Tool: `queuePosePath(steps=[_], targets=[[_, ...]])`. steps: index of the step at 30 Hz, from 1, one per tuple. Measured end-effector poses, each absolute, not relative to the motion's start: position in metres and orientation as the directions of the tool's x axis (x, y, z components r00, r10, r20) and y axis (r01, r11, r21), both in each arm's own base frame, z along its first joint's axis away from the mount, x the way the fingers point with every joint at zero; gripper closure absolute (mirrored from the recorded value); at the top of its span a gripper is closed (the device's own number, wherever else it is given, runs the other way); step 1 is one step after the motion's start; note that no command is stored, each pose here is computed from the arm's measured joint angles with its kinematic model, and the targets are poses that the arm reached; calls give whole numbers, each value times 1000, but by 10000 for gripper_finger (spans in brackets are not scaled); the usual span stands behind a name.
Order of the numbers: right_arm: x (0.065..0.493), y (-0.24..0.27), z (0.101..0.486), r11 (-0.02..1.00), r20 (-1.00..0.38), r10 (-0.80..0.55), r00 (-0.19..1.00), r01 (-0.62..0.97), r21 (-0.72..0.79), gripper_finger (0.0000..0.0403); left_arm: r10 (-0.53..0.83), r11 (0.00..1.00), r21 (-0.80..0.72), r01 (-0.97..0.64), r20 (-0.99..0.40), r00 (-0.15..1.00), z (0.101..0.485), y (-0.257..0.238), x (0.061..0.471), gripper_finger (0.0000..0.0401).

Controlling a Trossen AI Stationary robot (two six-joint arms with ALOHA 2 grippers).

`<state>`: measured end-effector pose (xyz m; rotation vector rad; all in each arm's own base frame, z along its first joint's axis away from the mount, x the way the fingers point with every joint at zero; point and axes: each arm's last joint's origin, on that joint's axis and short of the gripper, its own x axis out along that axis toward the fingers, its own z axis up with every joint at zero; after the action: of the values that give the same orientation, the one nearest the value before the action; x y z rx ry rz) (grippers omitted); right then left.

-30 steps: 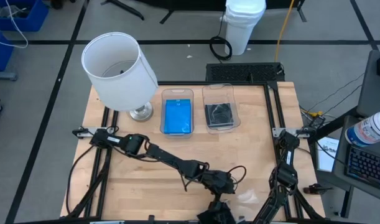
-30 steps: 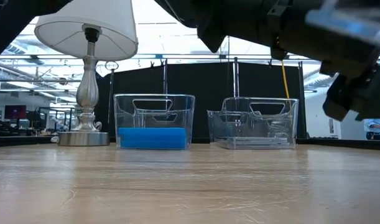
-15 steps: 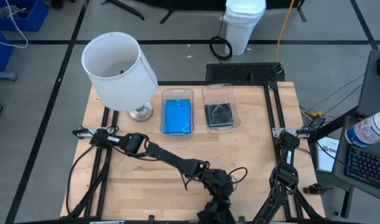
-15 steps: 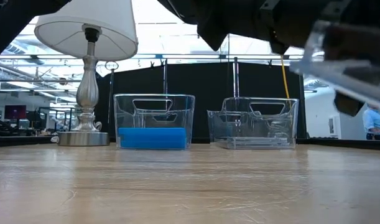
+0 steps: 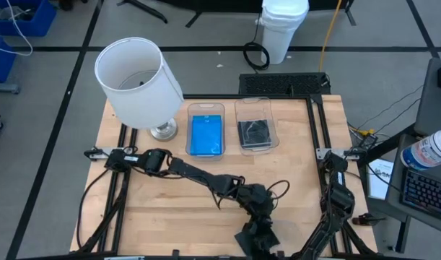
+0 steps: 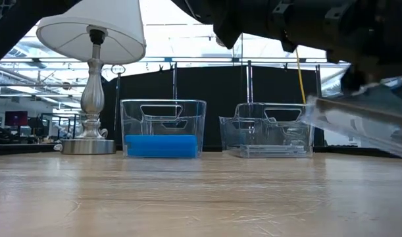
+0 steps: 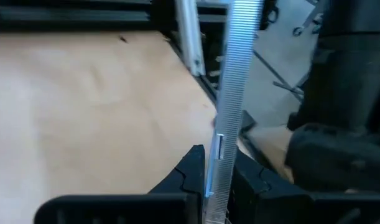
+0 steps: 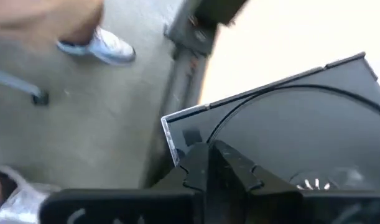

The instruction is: Pick & place jewel cases by type

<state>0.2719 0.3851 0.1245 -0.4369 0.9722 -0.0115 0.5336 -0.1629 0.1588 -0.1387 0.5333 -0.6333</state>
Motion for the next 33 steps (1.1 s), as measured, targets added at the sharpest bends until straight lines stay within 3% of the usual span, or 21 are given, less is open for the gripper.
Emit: queuePosePath(steps=[12, 22, 33], targets=[[238, 392, 206, 996, -819, 20, 573, -84, -34, 305, -518, 844, -161, 512, -492, 700, 192, -133, 529, 359], [195, 412, 260, 957, -742, 271, 613, -92, 274, 298, -412, 861, 24, 508, -553, 724, 240, -123, 508, 354], [152, 433, 277, 921, -627, 356, 693, -146, 361, 298, -371, 871, 83, 484, -534, 760, 289, -113, 487, 371]])
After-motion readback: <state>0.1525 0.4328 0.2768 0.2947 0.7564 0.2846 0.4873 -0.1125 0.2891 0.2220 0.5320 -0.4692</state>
